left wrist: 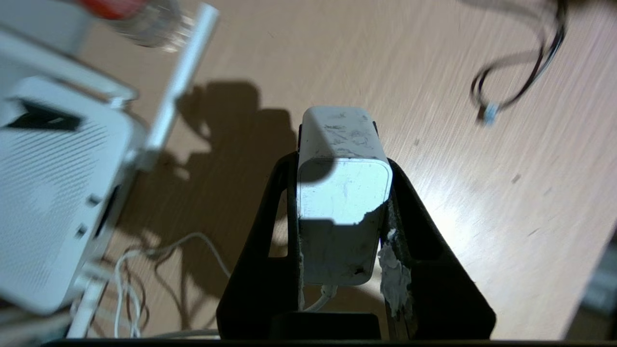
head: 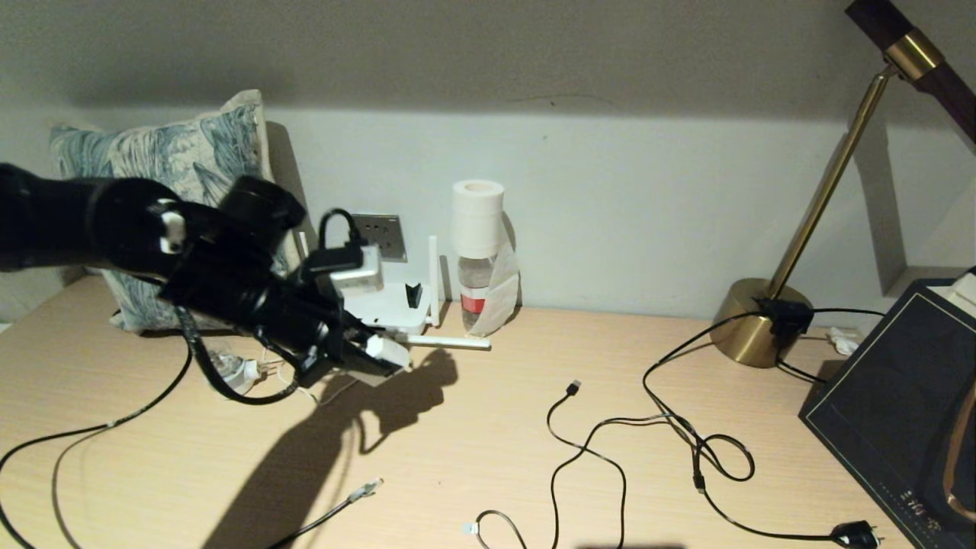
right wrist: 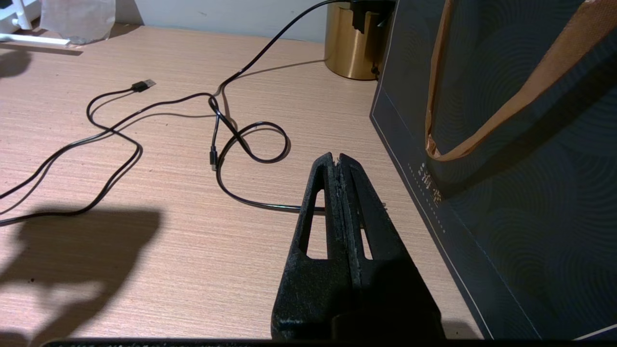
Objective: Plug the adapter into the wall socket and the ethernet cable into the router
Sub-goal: Align plug and socket
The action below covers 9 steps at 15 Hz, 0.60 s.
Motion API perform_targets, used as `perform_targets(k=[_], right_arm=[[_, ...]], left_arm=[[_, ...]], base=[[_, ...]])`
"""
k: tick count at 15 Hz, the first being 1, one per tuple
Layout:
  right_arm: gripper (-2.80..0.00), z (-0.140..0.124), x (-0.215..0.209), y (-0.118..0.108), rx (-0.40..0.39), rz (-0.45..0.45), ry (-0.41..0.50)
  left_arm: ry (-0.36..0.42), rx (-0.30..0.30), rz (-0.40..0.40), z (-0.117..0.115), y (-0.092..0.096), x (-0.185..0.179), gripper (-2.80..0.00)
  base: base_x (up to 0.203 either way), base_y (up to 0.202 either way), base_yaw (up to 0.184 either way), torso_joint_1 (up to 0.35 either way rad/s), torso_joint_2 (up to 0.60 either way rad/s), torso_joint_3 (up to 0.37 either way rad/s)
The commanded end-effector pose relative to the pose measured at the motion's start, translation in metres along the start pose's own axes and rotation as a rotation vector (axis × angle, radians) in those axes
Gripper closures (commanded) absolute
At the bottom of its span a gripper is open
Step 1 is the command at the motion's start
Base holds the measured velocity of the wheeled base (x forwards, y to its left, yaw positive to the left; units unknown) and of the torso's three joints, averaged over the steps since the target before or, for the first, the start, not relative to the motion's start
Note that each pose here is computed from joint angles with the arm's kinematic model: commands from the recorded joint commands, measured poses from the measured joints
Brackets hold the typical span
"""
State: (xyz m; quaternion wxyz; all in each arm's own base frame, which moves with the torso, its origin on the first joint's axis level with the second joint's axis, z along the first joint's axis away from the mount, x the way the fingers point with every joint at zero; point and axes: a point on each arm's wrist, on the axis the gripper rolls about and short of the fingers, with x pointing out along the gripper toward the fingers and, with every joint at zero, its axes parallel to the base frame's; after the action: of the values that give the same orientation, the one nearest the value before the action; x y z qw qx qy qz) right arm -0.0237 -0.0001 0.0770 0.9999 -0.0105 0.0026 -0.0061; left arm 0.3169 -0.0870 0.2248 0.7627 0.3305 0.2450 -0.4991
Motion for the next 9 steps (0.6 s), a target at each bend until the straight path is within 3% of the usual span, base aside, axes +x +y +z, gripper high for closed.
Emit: perform_targets(k=[1,3,5,6,7,9], right_arm=[[0.0,0.0,0.0,0.0,0.0,0.0,0.001],[0.0,0.0,0.0,0.0,0.0,0.0,0.001],[0.0,0.0,0.0,0.0,0.0,0.0,-0.001],[0.0,0.0,0.0,0.0,0.0,0.0,0.001],[0.0,0.0,0.0,0.0,0.0,0.0,0.0],[0.0,0.0,0.0,0.0,0.0,0.0,-0.001]], left_arm=[[-0.124,-0.187,0.147,0.022,-0.023,-0.073,0.0],[-0.222,-0.436,0.116,0.025,-0.033,-0.094,0.0],[-0.316,-0.74,0.068,0.032,-0.048,-0.115,0.0],[-0.366,-0.862,0.049,0.035,-0.053,-0.123,0.0],[-0.417,-0.943,0.041,0.034,-0.056,-0.125,0.0],[-0.481,-0.992,0.063,0.019,-0.056,-0.11,0.0]], base=[[0.0,0.0,0.0,0.0,0.0,0.0],[0.0,0.0,0.0,0.0,0.0,0.0],[0.0,0.0,0.0,0.0,0.0,0.0],[0.0,0.0,0.0,0.0,0.0,0.0],[0.0,0.0,0.0,0.0,0.0,0.0],[0.0,0.0,0.0,0.0,0.0,0.0]])
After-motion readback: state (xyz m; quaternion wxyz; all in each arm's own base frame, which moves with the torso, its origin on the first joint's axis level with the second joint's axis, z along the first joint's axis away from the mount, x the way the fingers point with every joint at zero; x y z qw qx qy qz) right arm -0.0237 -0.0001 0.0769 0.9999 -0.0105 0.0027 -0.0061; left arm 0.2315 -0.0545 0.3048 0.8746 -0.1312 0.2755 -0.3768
